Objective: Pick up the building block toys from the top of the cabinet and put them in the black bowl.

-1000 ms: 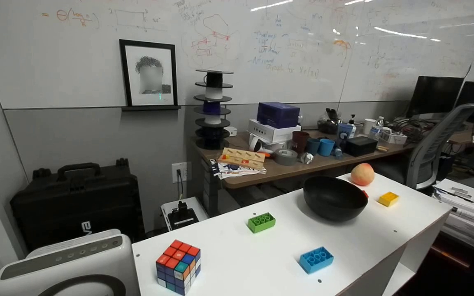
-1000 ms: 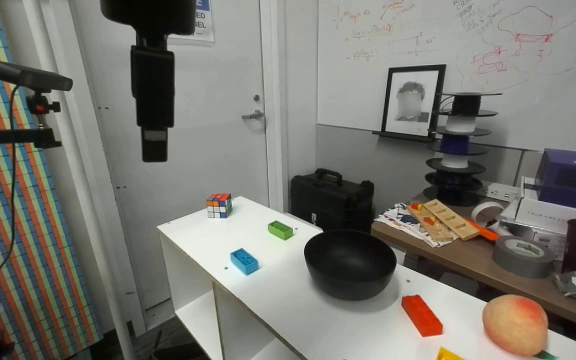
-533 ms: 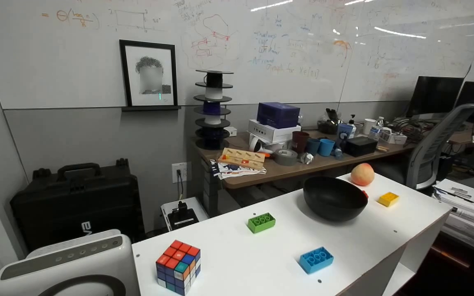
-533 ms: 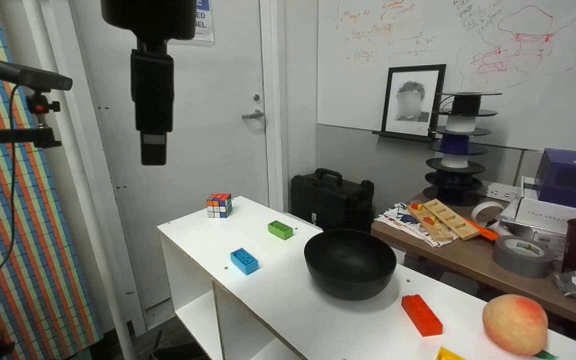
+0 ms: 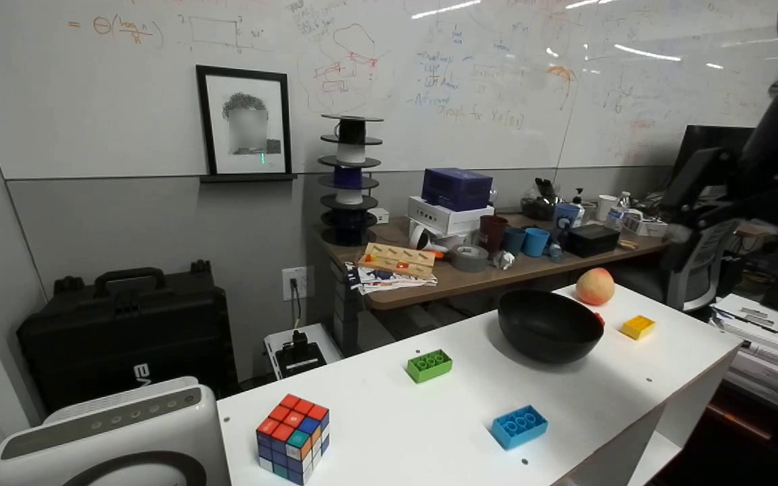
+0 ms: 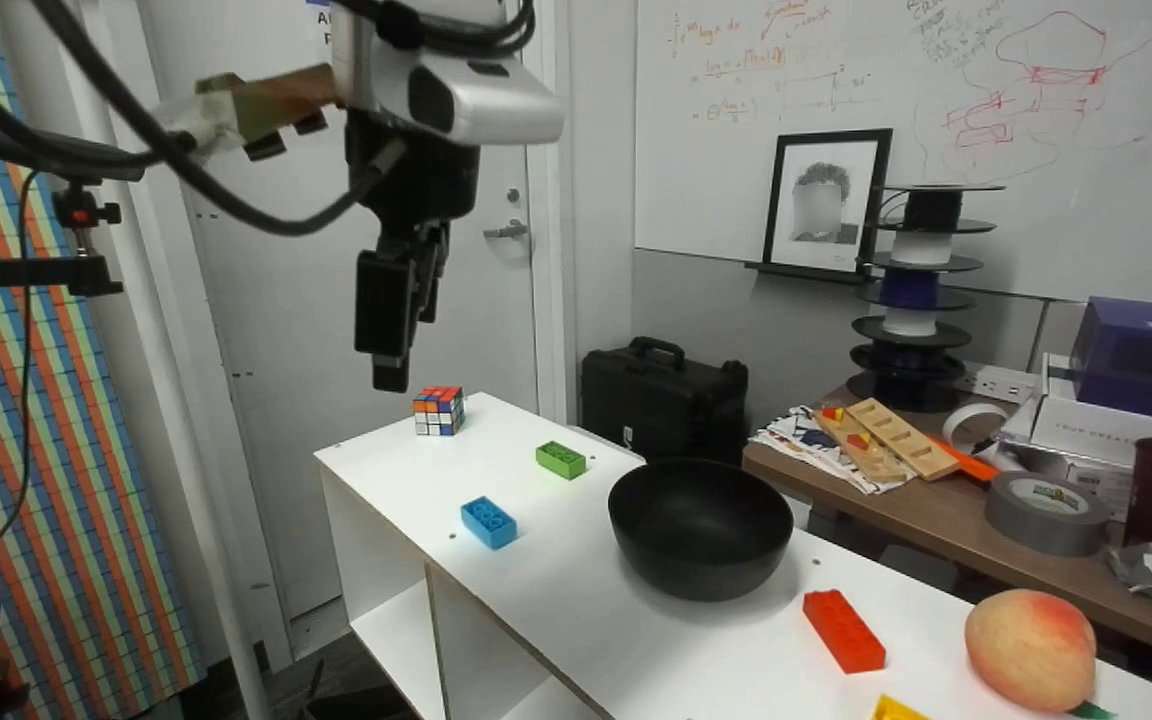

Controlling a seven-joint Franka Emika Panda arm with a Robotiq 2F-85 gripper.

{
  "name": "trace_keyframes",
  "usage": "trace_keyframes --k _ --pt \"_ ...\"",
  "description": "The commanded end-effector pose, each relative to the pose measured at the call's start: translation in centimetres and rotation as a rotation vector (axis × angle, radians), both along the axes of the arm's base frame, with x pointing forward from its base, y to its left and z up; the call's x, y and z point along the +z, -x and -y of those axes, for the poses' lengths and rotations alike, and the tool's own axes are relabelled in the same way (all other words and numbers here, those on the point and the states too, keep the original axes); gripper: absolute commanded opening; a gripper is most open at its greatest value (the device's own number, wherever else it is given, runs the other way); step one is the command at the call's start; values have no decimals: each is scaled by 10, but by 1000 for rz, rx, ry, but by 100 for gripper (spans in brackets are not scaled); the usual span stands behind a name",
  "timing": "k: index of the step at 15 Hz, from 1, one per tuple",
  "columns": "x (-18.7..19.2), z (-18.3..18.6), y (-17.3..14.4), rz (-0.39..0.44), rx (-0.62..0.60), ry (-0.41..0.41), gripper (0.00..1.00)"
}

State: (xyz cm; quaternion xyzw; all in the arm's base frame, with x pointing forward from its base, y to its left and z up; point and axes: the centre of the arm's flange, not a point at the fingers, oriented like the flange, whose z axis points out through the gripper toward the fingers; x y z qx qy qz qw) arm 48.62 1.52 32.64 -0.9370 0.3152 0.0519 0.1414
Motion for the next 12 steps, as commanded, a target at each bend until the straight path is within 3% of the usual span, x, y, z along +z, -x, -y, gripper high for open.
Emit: trace_keyframes --k 1,12 --pt "-37 -27 -51 -74 -159 -6 100" --pt "-152 -76 -123 -272 -482 -35 100"
